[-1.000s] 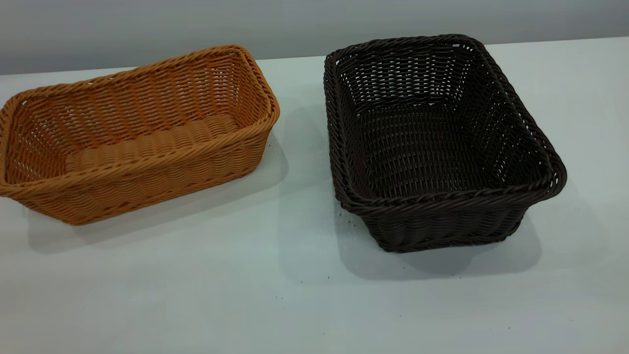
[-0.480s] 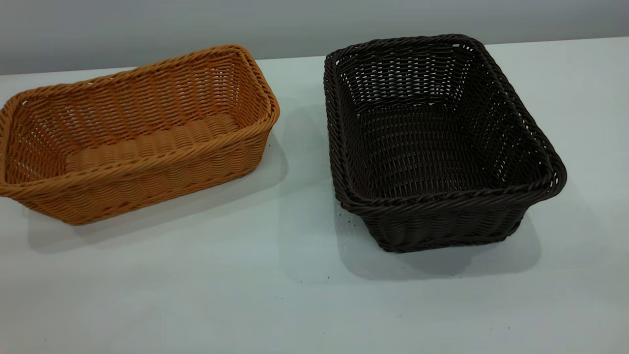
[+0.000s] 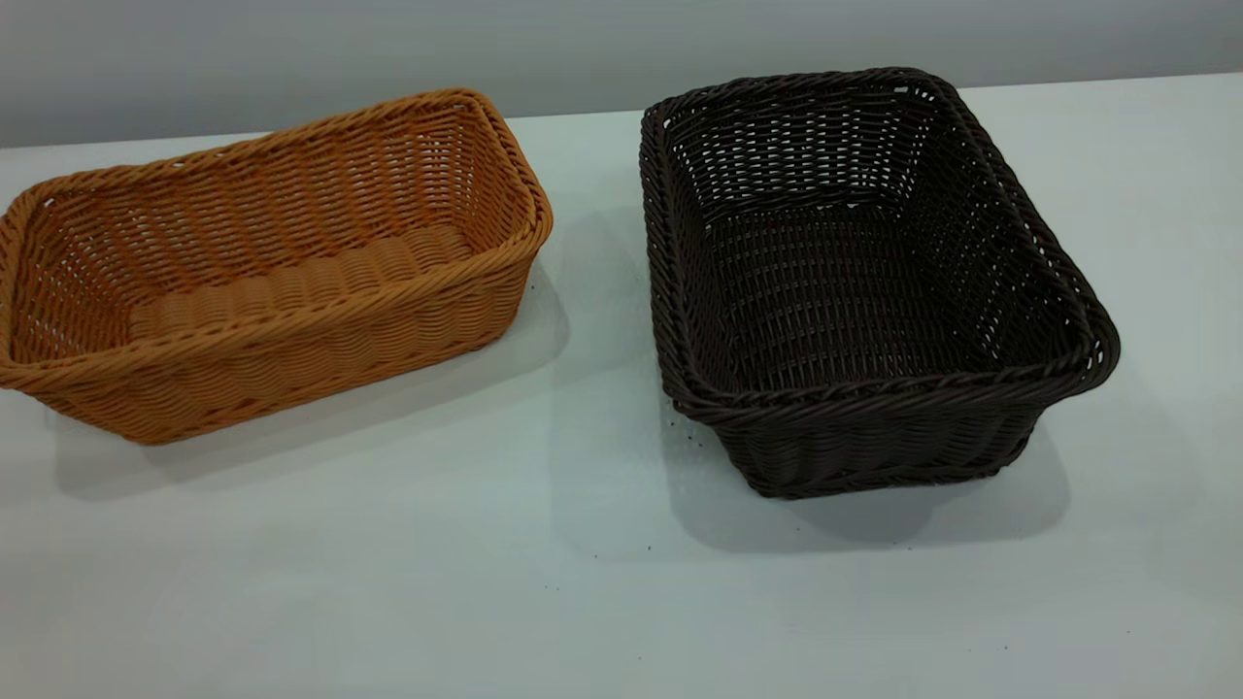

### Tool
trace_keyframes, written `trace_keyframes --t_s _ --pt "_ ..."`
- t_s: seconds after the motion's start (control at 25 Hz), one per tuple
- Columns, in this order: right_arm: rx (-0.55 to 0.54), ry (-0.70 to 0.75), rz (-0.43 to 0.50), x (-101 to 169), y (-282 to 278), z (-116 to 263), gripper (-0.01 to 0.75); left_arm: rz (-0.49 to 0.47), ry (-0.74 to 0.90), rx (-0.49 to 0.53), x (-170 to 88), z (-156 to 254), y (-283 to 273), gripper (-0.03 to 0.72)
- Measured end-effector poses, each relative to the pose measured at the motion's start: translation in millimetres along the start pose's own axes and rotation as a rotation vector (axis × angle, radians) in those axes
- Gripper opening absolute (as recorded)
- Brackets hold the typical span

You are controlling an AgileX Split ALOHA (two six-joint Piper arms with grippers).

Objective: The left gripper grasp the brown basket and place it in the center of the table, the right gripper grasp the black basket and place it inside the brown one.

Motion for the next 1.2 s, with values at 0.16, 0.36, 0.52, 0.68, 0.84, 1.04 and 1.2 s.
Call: trace_keyframes --t_s 0.16,0.36,0.52,0.68,0.84,1.04,1.2 --pt "0.000 0.000 0.000 0.0 0.0 0.0 0.000 0.000 0.000 0.000 0.0 0.0 0.0 -0.001" --pt "0.000 0.000 -0.001 0.1 0.0 0.0 0.000 0.002 -0.001 0.001 -0.3 0.1 0.0 -0.001" --pt "-0.002 0.003 -0.004 0.6 0.0 -0.2 0.000 0.003 0.000 -0.006 -0.4 -0.9 0.0 -0.001" --pt "-0.009 0.015 -0.021 2.9 -0.1 -1.3 0.000 0.007 -0.001 -0.014 -1.2 -2.5 -1.3 -0.001" --pt "-0.083 0.047 -0.071 9.7 -3.5 -13.2 0.000 0.058 0.020 -0.099 -10.6 -20.9 -13.3 -0.001" --pt "-0.157 0.006 -0.168 21.1 -2.7 -28.8 0.000 0.110 0.104 -0.060 -26.8 -37.3 -19.9 -0.001" --pt "-0.160 0.012 -0.233 26.3 3.7 -37.8 0.000 0.140 0.103 -0.024 -36.6 -46.1 -15.8 -0.001"
Point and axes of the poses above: a point on each arm's last joint axis where the gripper is mounted, y pointing out along that axis toward the gripper, x along the wrist's bending axis when the last joint is at zero, z = x × y, the point moved 5 cm from there along y, pointing out along that axis toward the gripper, and after that the axes turned 14 degrees about -y, right-handed, at the moved point
